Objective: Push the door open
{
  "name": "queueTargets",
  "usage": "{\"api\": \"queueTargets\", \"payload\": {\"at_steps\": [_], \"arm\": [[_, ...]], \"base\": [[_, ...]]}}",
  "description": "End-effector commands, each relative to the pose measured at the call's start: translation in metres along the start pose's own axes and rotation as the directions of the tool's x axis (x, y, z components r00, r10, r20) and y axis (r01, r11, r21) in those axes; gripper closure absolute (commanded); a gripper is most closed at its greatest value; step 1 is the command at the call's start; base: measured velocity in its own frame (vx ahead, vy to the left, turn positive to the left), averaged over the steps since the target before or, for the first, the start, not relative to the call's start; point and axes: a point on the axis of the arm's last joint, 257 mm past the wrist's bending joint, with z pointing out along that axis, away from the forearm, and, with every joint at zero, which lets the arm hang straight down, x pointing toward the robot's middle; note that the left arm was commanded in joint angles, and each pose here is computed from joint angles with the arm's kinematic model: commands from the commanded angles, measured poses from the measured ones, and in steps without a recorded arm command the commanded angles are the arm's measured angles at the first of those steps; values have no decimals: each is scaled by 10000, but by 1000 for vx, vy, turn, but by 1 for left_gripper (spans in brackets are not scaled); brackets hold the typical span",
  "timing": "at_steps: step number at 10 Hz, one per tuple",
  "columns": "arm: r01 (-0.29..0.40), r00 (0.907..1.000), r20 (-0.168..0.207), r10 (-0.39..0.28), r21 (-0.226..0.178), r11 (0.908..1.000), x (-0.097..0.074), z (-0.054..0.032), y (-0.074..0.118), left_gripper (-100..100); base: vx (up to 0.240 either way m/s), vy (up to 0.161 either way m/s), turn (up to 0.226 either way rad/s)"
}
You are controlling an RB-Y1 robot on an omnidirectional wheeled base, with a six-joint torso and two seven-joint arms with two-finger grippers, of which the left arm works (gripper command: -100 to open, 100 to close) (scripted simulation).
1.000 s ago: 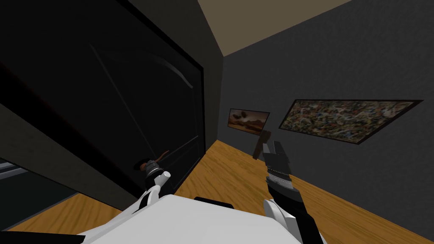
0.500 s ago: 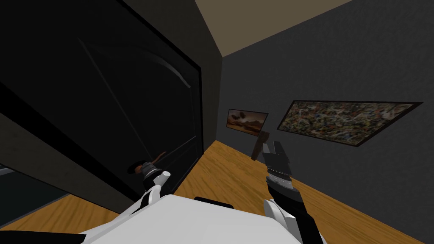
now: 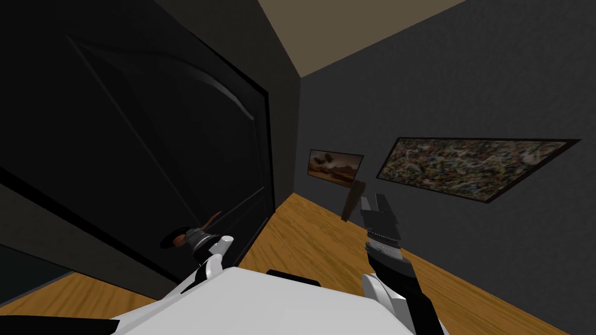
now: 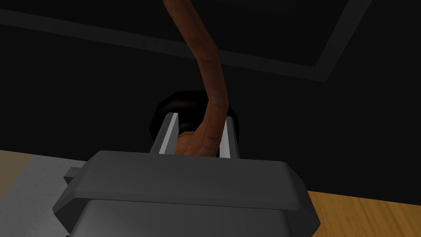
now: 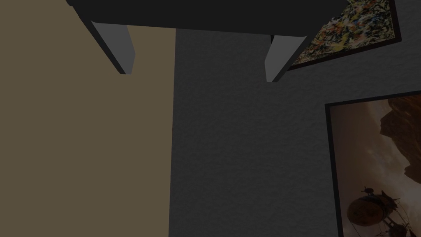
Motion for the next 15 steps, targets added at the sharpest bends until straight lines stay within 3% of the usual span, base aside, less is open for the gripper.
{"api": "queueTargets", "payload": {"at_steps": [1,2,3,5,8,11,12,14,15], "arm": [[130,9996,265,-136,240,9996,20,4,-106,100],[135,9980,606,-152,290,9995,-62,-8,-120,100],[135,9980,606,-152,290,9995,-62,-8,-120,100],[115,9891,1461,-168,371,9992,-272,-57,-139,100],[47,9702,2417,-138,382,9993,-512,-144,-138,100],[-48,9445,3285,-54,303,9995,-734,-259,-112,100],[-80,9352,3541,-17,259,9996,-799,-302,-98,100],[-113,9334,3589,42,177,9998,-841,-328,-56,100],[-143,9071,4210,-34,389,9991,-1006,-350,-142,100]], "base": [[44,-107,-10],[56,-118,-8],[51,-108,-12],[73,-198,-18],[74,-198,-20],[82,-205,-16],[86,-198,-28],[26,-103,-8],[81,-126,-86]]}}
